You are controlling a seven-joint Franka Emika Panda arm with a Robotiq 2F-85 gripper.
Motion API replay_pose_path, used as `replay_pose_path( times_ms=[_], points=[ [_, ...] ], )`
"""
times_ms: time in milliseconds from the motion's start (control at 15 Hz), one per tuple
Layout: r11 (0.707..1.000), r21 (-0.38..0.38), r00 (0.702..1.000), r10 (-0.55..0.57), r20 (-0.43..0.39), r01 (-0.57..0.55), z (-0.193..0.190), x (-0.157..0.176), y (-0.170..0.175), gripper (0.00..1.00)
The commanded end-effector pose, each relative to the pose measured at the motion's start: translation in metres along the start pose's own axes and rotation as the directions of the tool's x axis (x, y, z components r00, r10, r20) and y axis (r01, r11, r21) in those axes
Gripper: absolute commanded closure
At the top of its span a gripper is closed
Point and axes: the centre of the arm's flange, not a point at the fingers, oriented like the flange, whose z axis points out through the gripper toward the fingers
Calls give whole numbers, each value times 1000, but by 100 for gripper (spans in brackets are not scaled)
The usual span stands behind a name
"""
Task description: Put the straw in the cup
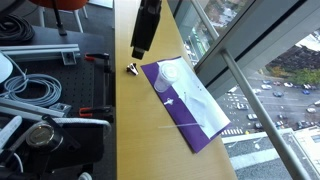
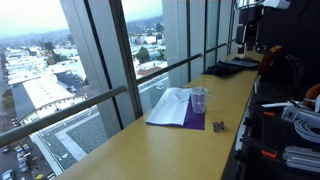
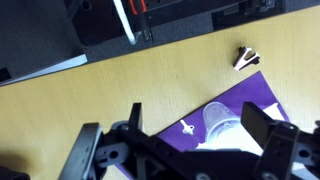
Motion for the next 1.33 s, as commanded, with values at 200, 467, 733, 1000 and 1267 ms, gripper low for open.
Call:
replay_pose_path(
  times_ms=[200, 467, 733, 1000, 1267],
  points=[
    [998, 48, 998, -46, -52, 48, 48, 134, 60, 0],
    [996, 60, 997, -61, -53, 64, 91, 188, 53, 0],
    [997, 36, 997, -69, -20, 70, 112, 179, 43, 0],
    [997, 28, 997, -72, -7, 72, 130, 193, 43, 0],
    [997, 26, 997, -75, -13, 75, 140, 197, 41, 0]
  ],
)
